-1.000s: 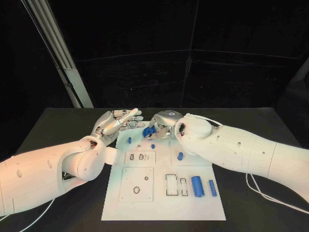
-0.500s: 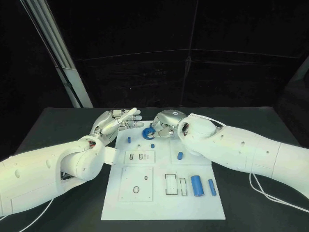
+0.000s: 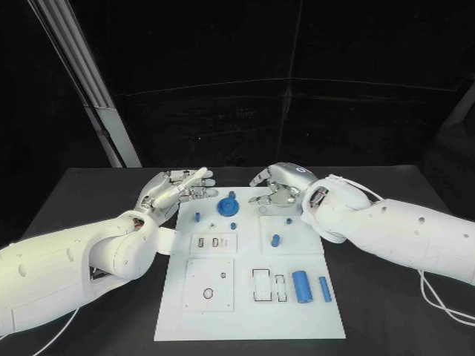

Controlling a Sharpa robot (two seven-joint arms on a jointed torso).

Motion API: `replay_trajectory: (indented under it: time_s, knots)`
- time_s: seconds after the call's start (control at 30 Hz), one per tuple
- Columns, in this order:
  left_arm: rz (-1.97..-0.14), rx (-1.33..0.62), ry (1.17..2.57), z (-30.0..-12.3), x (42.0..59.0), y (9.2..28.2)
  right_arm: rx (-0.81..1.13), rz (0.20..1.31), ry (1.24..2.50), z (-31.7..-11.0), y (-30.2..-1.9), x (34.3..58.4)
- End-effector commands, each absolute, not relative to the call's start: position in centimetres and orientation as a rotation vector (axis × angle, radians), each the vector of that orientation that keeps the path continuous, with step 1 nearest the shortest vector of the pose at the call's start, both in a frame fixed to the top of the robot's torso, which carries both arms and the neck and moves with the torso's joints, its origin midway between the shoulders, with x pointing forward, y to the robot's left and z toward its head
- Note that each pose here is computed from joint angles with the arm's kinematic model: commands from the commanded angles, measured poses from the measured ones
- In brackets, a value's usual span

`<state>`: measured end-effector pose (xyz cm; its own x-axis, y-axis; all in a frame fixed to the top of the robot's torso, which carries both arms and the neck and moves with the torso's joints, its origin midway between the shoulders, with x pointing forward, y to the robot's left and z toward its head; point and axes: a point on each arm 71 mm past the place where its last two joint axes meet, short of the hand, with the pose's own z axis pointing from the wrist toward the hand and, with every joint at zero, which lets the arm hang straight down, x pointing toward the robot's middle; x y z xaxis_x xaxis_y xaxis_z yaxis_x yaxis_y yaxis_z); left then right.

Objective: Assemble the parts on the task board

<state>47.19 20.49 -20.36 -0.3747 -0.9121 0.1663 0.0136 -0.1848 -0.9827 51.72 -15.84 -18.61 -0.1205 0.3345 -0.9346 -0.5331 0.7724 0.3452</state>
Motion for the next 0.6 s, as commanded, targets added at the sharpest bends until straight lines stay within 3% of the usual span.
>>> replay_trajectory:
  time_s: [0.03,0.27,0.6]
  knots:
    - [-1.664,-1.092,1.350,-20.2,47.2,20.5,-0.012,0.949,1.536,-18.3,-18.5,51.4]
    - [-1.658,-1.091,1.347,-20.2,47.4,20.6,0.143,0.968,1.545,-18.2,-25.3,51.2]
    - [-1.657,-1.091,1.349,-20.3,47.5,20.4,0.163,0.837,1.588,-19.7,-30.0,51.6]
